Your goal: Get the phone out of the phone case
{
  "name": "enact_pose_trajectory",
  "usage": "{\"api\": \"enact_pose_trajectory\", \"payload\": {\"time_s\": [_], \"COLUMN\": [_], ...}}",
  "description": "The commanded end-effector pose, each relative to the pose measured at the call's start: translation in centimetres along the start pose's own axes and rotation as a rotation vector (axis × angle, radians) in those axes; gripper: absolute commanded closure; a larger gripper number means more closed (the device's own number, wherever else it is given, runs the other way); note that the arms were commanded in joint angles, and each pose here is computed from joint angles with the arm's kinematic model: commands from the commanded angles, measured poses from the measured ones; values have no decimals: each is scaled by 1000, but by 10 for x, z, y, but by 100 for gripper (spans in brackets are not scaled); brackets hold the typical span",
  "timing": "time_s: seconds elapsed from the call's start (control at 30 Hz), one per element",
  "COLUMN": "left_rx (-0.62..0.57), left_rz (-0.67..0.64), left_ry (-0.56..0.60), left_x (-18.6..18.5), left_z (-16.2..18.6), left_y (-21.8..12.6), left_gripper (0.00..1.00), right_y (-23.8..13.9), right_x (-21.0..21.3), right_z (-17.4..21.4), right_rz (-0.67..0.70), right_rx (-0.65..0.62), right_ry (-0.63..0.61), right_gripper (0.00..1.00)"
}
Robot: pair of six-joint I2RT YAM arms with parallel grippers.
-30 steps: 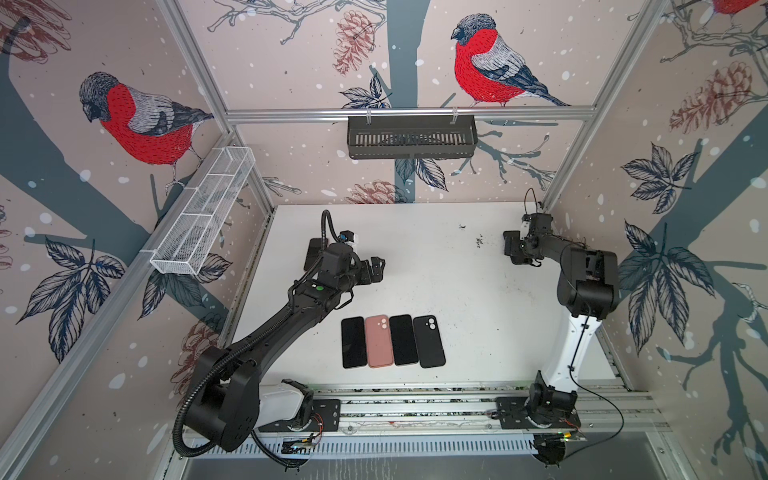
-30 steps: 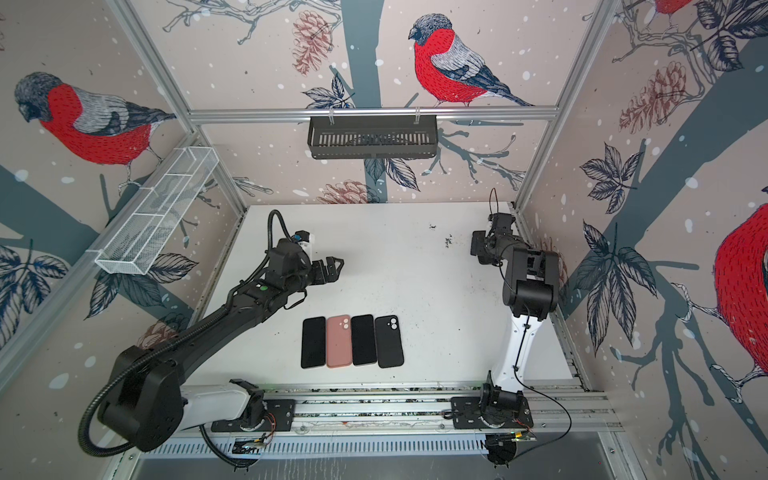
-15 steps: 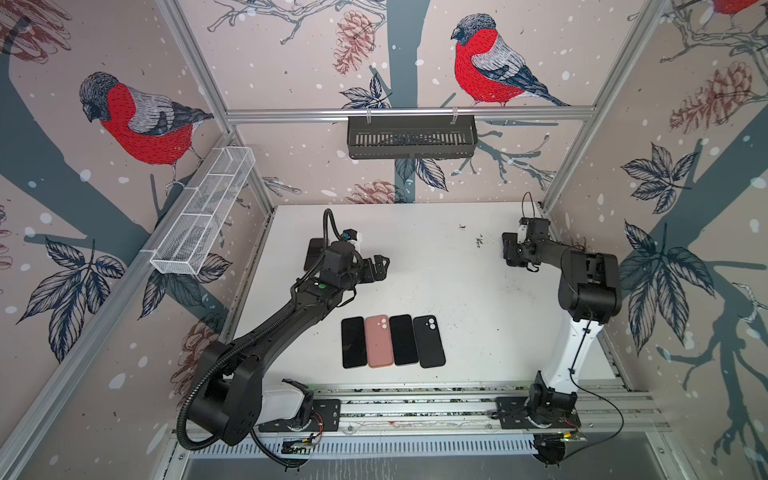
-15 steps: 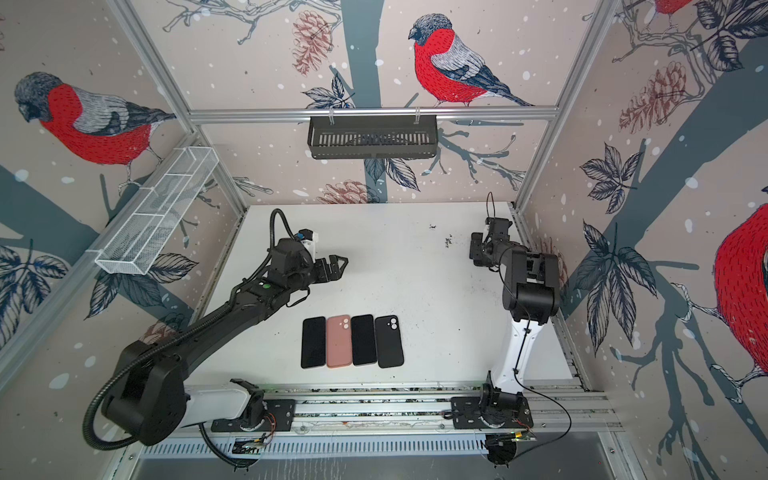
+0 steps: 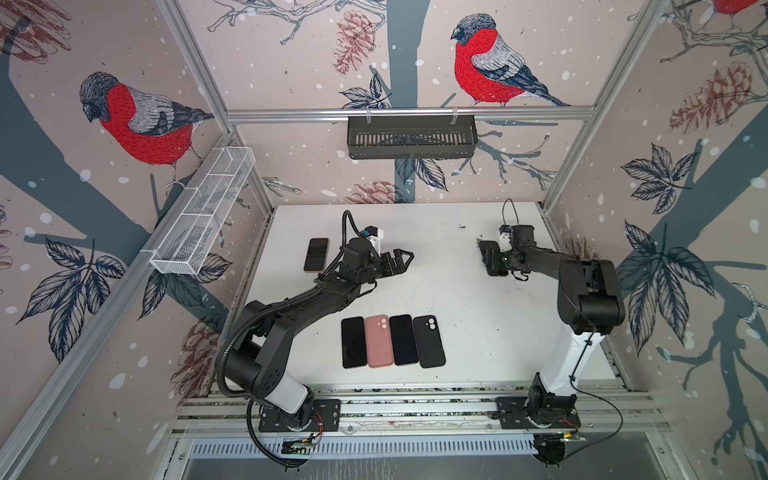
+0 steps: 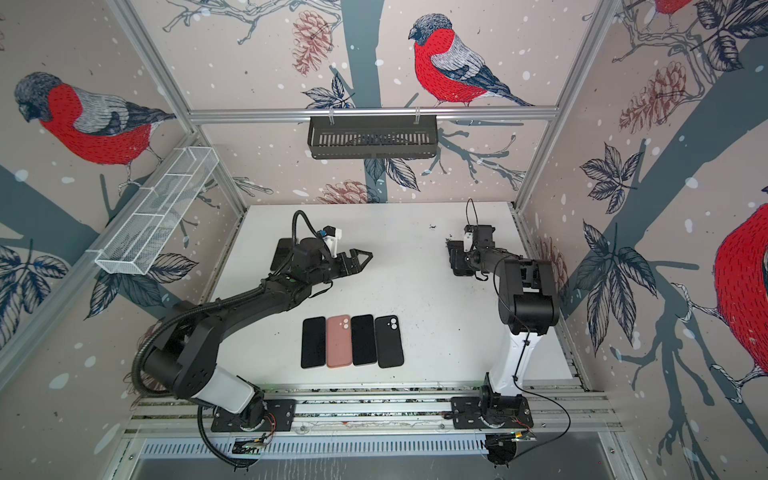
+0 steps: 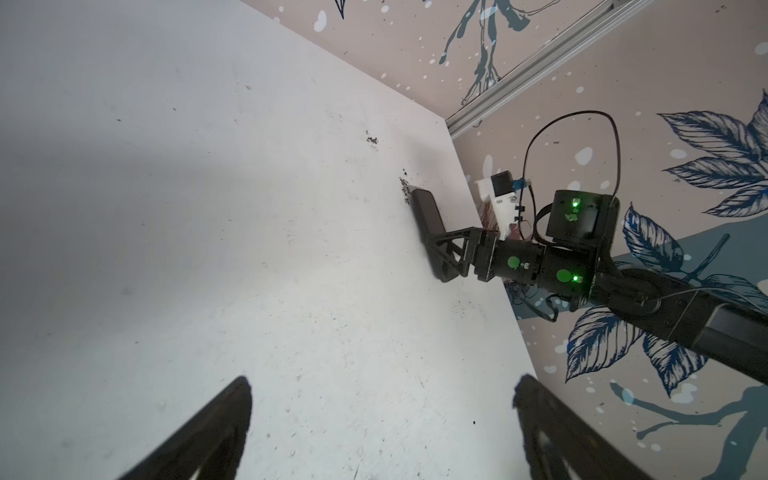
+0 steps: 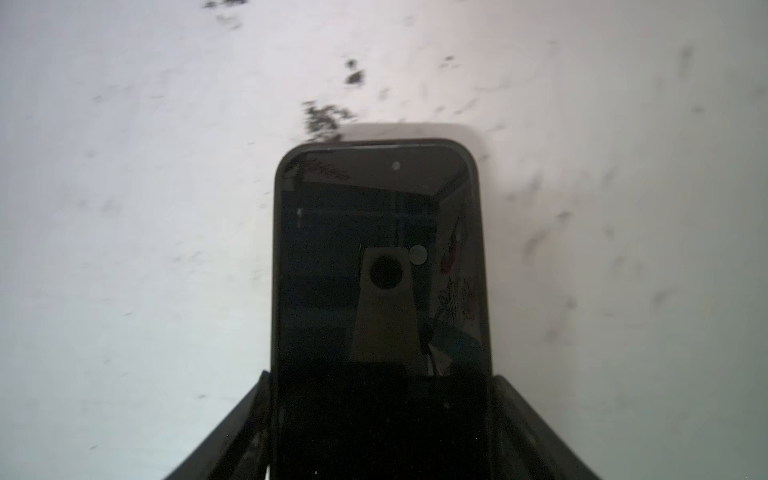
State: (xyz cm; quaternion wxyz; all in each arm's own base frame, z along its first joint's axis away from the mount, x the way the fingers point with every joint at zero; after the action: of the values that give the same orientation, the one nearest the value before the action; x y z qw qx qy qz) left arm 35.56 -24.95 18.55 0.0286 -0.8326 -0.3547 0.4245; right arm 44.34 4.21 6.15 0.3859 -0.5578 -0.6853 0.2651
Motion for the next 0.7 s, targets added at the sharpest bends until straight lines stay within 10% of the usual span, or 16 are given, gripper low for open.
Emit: {"api": "enact_pose_trajectory", "payload": {"time_s": [0.0, 0.67], "left_rx": [-60, 7], "left_rz": [158, 189], "left_ry": [-38, -285], "left_x": [-22, 11], "left_z": [-15, 27], "left_y": [10, 79], "left_gripper": [2, 12], "right_y": [0, -31], "right_x": [39, 158], "right_z": [8, 32], "right_rz": [-151, -574], "right_rx": [28, 17], "right_ry": [-25, -110], "right_gripper": [65, 69]}}
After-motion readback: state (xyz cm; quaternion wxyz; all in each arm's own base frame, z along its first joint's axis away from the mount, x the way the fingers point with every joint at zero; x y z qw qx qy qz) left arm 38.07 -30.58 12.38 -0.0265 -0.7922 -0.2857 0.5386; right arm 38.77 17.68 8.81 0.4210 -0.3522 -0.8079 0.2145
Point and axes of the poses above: each gripper's point midway between its finger pads, its own y axis out along the fingers, its own x axis along the line the jaws close on, z = x × y, the point moved 4 cm from there along -y, back along the fingers, and after that the axes turned 5 degrees about y, right-handed, at the moved point
